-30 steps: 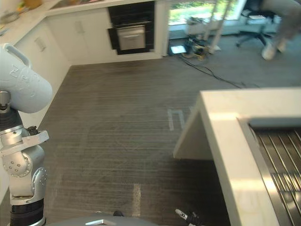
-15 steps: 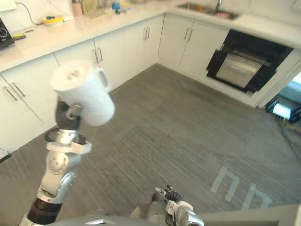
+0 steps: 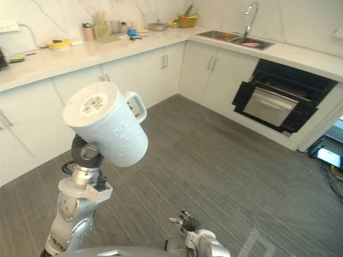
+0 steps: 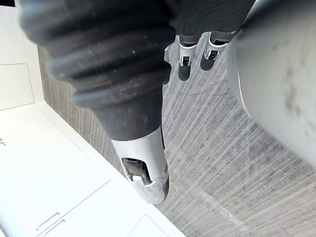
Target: Walk over to the sink, pick up the cup, carry it to the dishwasher, place the cup inside the dishwasher, then close the dishwasher door
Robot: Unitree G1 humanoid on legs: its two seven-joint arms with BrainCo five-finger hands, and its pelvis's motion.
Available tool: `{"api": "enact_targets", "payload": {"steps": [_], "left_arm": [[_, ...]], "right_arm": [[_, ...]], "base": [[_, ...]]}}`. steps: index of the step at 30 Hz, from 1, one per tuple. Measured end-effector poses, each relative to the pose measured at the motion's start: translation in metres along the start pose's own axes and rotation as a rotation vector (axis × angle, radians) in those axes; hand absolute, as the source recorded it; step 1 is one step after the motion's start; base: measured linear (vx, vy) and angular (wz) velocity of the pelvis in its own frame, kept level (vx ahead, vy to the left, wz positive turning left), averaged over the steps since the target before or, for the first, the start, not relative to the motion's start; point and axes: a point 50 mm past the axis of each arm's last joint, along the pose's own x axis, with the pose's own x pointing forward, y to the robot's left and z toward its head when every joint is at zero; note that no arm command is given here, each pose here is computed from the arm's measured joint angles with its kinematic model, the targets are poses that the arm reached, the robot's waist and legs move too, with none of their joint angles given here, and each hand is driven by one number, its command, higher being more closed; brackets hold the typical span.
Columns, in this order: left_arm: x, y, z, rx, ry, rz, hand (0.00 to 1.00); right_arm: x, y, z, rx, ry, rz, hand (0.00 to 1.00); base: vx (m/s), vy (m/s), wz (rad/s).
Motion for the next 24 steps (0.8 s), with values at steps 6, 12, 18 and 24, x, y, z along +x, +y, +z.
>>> {"api": "enact_targets", "payload": {"steps": [6, 12, 18, 24], "left_arm": [[-0.009, 0.008, -0.024, 0.004, 0.126, 0.036, 1.0], [-0.027, 0.028, -0.034, 0.07, 0.22, 0.12, 1.0], [-0.023, 0.022, -0.032, 0.063, 0.191, 0.097, 1.0], [-0.016, 0.009, -0.035, 0.041, 0.184, 0.057, 1.0]], "right_arm": [[0.004, 0.0, -0.006, -0.075, 0.073, -0.002, 0.0], [0.009, 0.012, -0.02, -0.143, 0.137, 0.073, 0.0], [0.01, 0.016, -0.028, -0.132, 0.154, 0.082, 0.0], [0.011, 0.033, -0.005, -0.168, 0.032, 0.143, 0.0]], "base": [[0.37, -0.017, 0.02], [0.45, 0.126, -0.81], [0.25, 0.055, -0.26], [0.21, -0.052, 0.28]]}}
